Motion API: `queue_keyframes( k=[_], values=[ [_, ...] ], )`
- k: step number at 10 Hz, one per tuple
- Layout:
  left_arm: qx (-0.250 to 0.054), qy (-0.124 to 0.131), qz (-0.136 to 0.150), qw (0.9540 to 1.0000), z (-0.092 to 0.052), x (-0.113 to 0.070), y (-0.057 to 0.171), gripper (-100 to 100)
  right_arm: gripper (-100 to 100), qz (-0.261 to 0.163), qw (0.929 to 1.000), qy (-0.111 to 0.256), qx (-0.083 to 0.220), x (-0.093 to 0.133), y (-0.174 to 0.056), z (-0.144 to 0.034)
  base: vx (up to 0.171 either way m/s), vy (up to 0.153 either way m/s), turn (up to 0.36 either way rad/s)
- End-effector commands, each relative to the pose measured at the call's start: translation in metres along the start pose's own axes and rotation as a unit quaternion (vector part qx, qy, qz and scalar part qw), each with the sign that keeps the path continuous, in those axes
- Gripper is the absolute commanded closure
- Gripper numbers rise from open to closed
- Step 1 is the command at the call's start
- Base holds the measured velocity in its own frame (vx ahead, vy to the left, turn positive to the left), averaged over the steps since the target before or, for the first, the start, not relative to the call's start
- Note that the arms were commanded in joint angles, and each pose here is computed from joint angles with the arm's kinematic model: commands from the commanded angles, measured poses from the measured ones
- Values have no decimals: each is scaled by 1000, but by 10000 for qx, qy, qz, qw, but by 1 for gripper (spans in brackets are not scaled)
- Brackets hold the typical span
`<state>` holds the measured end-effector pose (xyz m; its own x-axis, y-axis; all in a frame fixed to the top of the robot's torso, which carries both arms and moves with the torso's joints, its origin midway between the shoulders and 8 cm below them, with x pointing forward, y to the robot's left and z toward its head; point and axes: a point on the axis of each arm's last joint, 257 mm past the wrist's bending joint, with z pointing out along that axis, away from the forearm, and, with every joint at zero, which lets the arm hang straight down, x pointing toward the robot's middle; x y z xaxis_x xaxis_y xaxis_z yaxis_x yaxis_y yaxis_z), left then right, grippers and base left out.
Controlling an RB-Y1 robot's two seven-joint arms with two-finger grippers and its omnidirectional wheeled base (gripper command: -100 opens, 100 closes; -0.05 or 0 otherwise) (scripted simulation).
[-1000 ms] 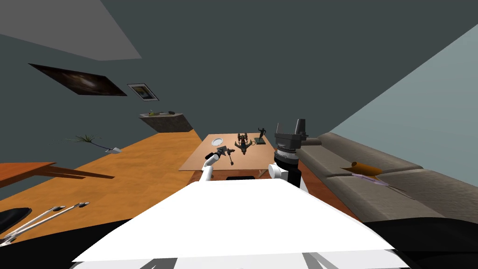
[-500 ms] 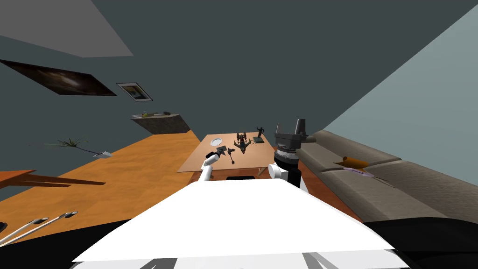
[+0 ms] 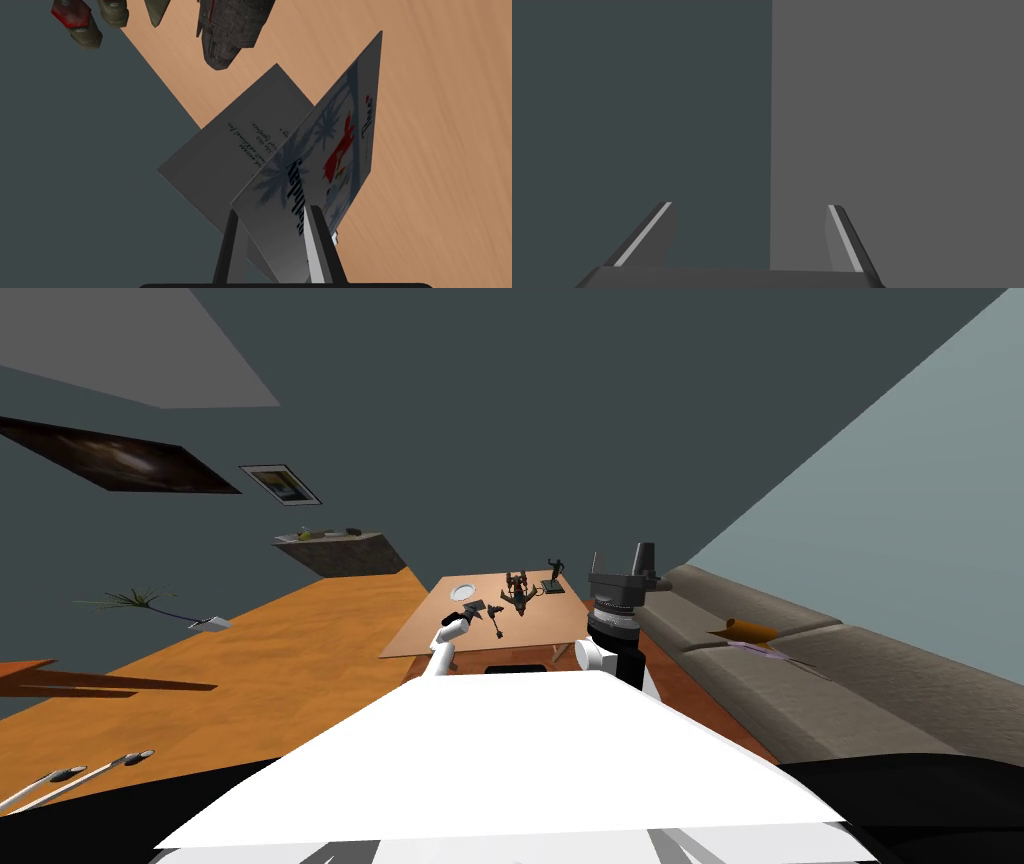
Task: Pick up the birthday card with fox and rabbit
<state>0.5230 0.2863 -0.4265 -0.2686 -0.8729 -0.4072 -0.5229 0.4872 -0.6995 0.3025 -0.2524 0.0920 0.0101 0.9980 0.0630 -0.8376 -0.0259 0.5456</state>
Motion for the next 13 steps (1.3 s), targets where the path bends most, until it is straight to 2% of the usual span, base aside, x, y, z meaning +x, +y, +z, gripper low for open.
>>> queue_keyframes(
  k=[1,2,5,6,9,10,13],
  values=[
    [-2,-6,-160,9999,0,-1,0,100,0,0,10000,0,0,0,0,0,-6,1,17],
    [-43,-52,86,9999,-1,-4,1,100,0,0,10000,0,0,0,0,0,-19,13,-118],
    [-56,-69,-213,9997,-1,-5,2,100,0,0,10000,0,0,0,0,0,-18,14,-23],
    [-91,-117,29,9999,-1,-8,2,100,0,0,10000,0,0,0,0,0,-33,17,-115],
    [-102,-138,-265,9995,-1,-9,3,100,0,0,10000,0,0,0,0,0,-16,12,-23],
    [-129,-188,-27,9997,-2,-12,4,100,0,0,10000,0,0,0,0,0,-21,18,-112],
    [-136,-211,-319,9992,-2,-13,4,100,0,0,10000,0,0,0,0,0,-17,12,-23]
  ],
)
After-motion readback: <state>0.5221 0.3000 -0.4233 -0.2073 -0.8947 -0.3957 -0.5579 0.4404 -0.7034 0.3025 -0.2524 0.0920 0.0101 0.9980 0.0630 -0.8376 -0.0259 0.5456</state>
